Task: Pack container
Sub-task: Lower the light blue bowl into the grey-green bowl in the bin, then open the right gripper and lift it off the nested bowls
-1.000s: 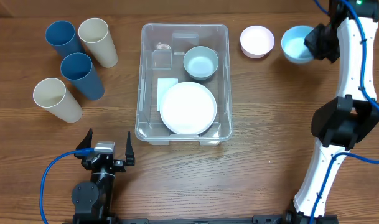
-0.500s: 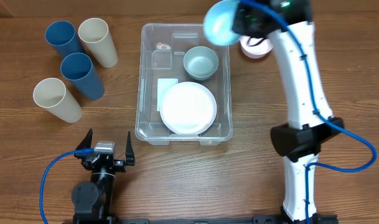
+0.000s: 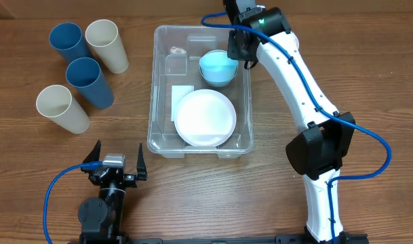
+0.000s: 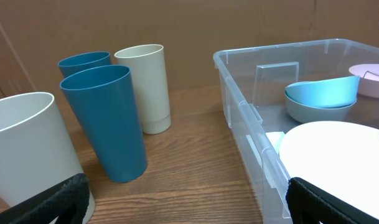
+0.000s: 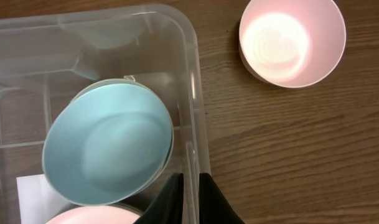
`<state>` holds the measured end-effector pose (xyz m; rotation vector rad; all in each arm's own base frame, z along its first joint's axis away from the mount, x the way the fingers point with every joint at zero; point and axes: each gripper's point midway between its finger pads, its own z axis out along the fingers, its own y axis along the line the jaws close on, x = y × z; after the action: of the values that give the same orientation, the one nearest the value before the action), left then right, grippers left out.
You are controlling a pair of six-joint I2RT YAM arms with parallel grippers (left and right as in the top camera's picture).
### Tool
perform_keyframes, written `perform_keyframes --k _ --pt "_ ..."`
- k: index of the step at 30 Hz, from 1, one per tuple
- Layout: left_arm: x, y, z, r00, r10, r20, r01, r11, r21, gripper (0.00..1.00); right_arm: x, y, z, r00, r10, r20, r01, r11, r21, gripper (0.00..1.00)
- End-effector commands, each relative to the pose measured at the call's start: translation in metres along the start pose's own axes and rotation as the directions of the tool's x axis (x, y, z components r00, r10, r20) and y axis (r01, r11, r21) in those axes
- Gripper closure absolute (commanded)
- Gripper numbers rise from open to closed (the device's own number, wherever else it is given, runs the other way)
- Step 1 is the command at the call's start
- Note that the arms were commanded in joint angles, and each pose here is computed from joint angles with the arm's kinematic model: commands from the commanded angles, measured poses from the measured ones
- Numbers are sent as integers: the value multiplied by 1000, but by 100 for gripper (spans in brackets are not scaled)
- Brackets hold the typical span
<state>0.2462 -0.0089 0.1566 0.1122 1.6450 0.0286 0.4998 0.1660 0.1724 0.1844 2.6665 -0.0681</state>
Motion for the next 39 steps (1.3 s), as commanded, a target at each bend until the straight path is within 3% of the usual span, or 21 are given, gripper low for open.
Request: perform_keyframes --k 1,8,12,29,39 --pt "0 2 0 1000 26 3 -26 1000 -9 0 -8 0 -8 999 10 35 -10 1000 -13 89" --pt "0 2 0 1000 26 3 -26 1000 -9 0 1 24 -12 995 -93 24 94 992 -82 87" --pt "0 2 0 1000 26 3 -26 1000 -9 0 7 42 -13 988 -152 40 155 983 -100 82" --pt "0 2 0 1000 26 3 -26 1000 -9 0 54 55 58 977 -186 -99 175 978 -116 83" --pt "0 2 0 1000 26 3 -26 1000 -9 0 67 63 59 969 -214 -126 197 971 -137 86"
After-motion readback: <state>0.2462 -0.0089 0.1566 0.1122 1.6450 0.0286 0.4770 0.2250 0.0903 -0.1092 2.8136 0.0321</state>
